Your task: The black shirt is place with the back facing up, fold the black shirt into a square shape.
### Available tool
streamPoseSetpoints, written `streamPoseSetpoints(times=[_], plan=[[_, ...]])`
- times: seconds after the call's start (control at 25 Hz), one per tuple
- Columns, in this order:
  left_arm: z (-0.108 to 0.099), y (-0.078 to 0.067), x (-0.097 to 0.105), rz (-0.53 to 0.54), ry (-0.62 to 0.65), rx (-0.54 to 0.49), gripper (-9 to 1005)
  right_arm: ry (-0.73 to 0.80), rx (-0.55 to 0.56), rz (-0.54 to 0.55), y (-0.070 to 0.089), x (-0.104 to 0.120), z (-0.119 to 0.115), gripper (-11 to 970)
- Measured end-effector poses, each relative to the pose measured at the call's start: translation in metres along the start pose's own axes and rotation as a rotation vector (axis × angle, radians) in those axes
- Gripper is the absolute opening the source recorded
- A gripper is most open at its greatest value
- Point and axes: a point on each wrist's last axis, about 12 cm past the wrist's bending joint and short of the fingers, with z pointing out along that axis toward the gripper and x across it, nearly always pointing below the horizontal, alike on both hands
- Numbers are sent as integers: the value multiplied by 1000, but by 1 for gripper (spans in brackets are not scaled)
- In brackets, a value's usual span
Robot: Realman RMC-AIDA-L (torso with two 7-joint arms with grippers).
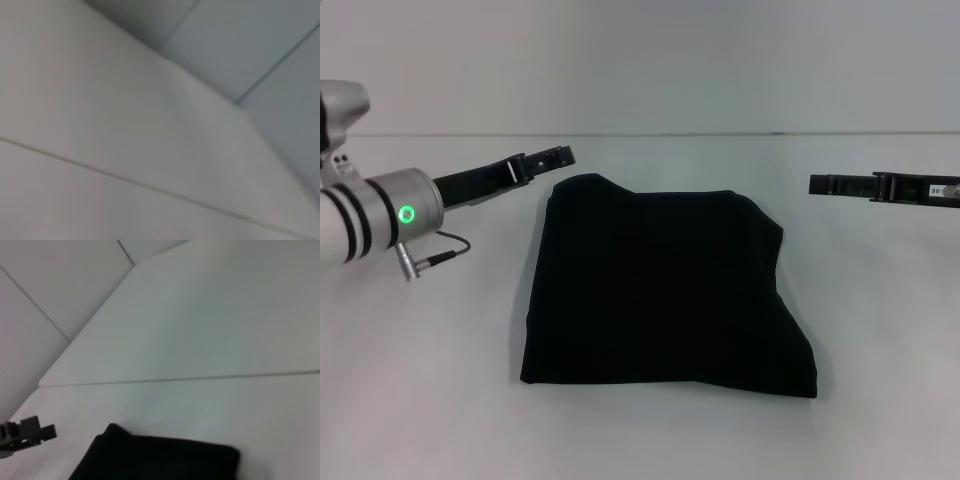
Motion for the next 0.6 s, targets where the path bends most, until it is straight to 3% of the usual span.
streamPoseSetpoints(times=[0.2,0.6], plan=[[9,4,-4,62,34,-128,960,-11,21,4,-2,-1,1,927],[32,-9,2,177,74,-198,959,-25,50,13,-4,2,5,928]])
